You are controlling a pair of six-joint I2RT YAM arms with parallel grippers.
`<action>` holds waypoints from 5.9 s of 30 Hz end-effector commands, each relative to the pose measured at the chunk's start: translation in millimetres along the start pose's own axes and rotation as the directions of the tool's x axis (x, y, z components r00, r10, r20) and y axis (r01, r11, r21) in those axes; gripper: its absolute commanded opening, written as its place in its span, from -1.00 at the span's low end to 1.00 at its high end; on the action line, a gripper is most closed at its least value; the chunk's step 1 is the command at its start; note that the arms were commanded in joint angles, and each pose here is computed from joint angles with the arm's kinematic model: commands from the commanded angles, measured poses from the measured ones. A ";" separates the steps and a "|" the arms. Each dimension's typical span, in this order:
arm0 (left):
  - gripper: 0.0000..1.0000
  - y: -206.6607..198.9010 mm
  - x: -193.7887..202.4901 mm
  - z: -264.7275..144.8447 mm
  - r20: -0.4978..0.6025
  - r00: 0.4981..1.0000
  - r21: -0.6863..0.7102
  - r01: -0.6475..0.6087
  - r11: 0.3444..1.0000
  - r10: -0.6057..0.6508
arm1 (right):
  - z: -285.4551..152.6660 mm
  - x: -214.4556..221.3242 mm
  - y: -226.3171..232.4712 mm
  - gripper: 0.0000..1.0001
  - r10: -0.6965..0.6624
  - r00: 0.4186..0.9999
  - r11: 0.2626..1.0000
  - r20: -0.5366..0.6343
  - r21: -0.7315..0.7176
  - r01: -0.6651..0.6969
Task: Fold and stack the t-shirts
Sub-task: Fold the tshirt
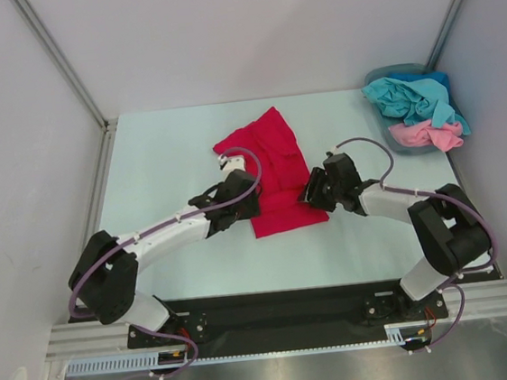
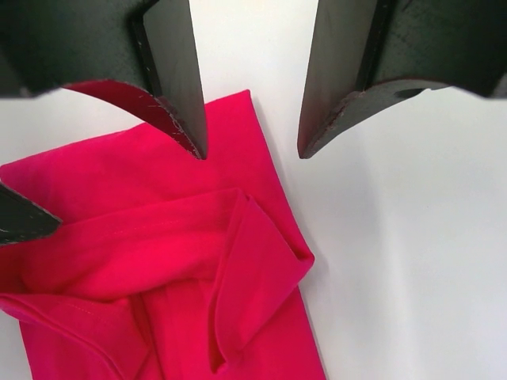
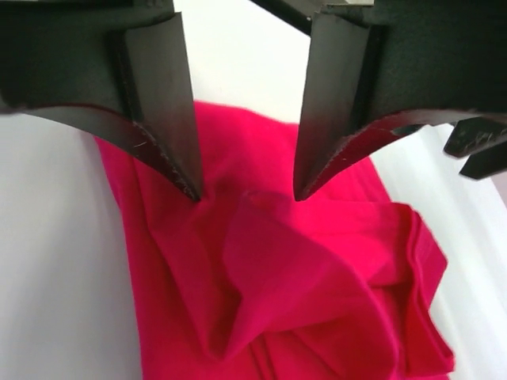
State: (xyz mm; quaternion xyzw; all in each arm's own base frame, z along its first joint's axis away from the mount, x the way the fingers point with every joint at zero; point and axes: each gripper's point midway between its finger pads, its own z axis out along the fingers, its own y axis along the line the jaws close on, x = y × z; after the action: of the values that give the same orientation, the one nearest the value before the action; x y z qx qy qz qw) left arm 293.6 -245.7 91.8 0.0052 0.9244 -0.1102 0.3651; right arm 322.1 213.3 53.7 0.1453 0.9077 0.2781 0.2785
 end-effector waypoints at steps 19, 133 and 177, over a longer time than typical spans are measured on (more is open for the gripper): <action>0.07 -4.6 -2.9 -12.7 0.047 0.999 0.023 0.015 1.000 -0.016 | 21.7 -28.2 30.5 -0.49 -0.039 0.998 0.998 0.048 -0.056 0.042; 0.06 13.8 36.9 12.1 0.039 0.988 0.140 0.140 0.980 -0.147 | -55.1 1.6 -51.4 0.22 0.029 0.993 0.997 0.117 -0.078 -0.020; -0.03 -12.7 87.7 18.9 -0.061 0.970 0.311 0.241 0.919 -0.233 | -14.7 29.2 -45.5 -0.97 0.136 0.989 0.969 0.061 -0.215 -0.120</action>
State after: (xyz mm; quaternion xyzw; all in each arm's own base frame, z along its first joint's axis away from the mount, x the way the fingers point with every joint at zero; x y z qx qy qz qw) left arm 248.3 -274.5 26.7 -0.0502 0.8781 -0.3249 0.3478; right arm 282.8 179.4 23.4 0.1875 0.8499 0.3855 0.3065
